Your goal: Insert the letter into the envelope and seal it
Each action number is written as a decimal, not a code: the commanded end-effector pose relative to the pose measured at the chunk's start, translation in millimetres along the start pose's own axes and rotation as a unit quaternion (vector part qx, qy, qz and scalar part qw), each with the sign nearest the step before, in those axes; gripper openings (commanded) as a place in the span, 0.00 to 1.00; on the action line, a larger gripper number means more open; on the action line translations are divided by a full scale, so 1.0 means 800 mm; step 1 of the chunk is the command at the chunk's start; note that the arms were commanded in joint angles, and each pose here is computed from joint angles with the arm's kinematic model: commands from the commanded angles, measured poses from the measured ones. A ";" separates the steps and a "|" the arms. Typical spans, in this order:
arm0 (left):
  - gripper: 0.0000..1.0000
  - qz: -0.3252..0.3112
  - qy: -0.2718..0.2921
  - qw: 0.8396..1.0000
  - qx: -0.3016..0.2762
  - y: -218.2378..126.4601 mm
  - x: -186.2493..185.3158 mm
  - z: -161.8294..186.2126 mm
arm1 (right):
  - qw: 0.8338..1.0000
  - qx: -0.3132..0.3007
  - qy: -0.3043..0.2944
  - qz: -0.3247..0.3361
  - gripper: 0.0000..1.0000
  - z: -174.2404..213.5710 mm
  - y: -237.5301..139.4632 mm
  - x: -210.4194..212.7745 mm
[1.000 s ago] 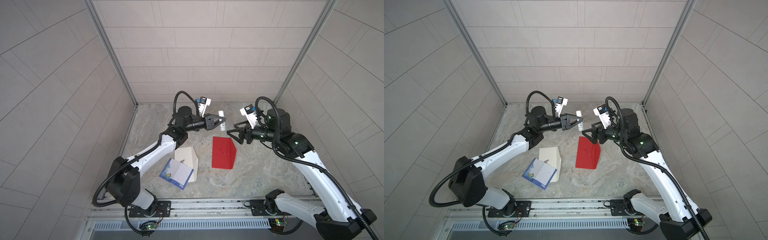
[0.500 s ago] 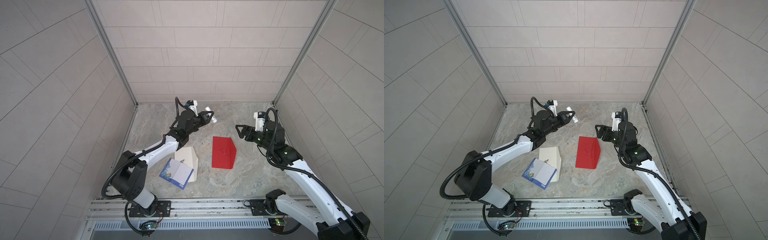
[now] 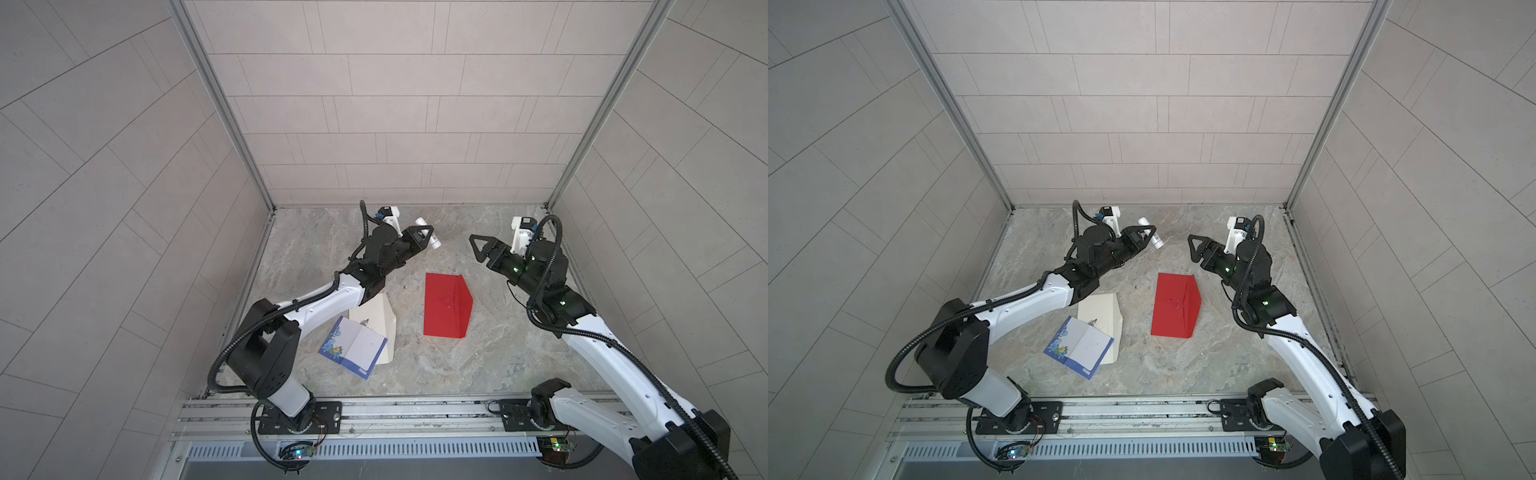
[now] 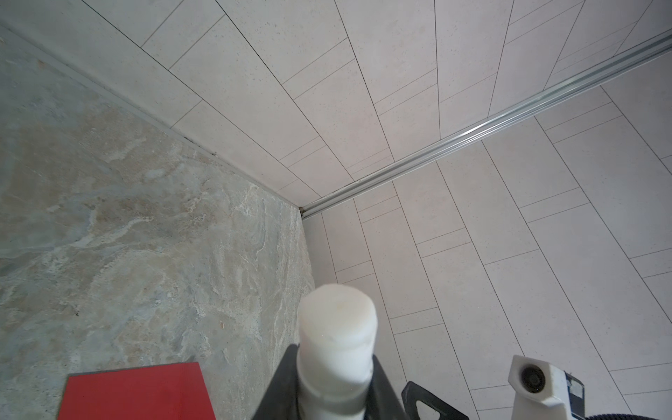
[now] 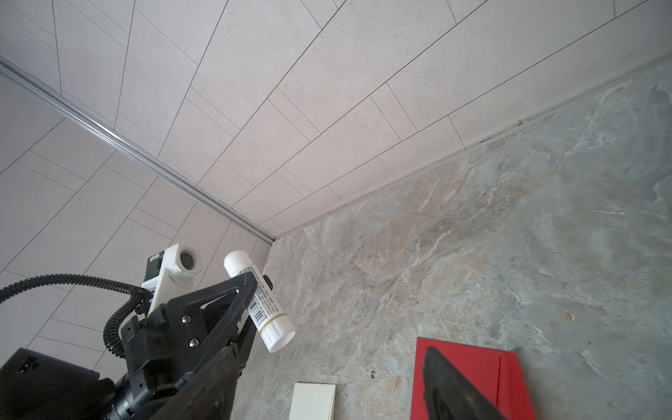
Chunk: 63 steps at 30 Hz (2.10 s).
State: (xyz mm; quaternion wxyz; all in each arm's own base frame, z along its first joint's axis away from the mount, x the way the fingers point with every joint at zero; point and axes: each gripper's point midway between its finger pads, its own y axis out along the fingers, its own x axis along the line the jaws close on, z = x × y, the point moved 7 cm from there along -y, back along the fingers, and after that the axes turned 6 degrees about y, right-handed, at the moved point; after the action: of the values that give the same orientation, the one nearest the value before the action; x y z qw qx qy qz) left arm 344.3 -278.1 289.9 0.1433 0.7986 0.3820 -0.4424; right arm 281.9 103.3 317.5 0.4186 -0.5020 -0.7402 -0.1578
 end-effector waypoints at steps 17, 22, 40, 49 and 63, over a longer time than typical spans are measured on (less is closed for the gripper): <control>0.00 0.099 -0.079 0.991 -0.053 0.000 -0.032 -0.007 | 0.994 0.018 0.054 -0.095 0.79 0.015 0.053 0.024; 0.00 0.119 -0.107 0.986 -0.055 0.001 -0.031 -0.003 | 0.990 0.025 0.056 -0.129 0.75 0.016 0.061 0.037; 0.00 0.145 -0.121 0.980 -0.058 0.002 -0.038 0.002 | 0.983 0.033 0.061 -0.172 0.52 0.021 0.068 0.058; 0.00 0.154 -0.122 0.979 -0.055 0.006 -0.042 0.005 | 0.980 0.030 0.074 -0.184 0.49 0.020 0.069 0.061; 0.00 0.174 -0.131 0.974 -0.065 0.006 -0.046 0.005 | 0.975 0.026 0.095 -0.197 0.44 0.022 0.063 0.060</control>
State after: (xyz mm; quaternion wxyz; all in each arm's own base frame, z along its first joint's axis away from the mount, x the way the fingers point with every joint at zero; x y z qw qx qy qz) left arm 336.8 -299.4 310.9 0.3011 0.7742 0.2625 -0.4909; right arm 316.8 165.3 323.9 0.4688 -0.3399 -0.7775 -0.2454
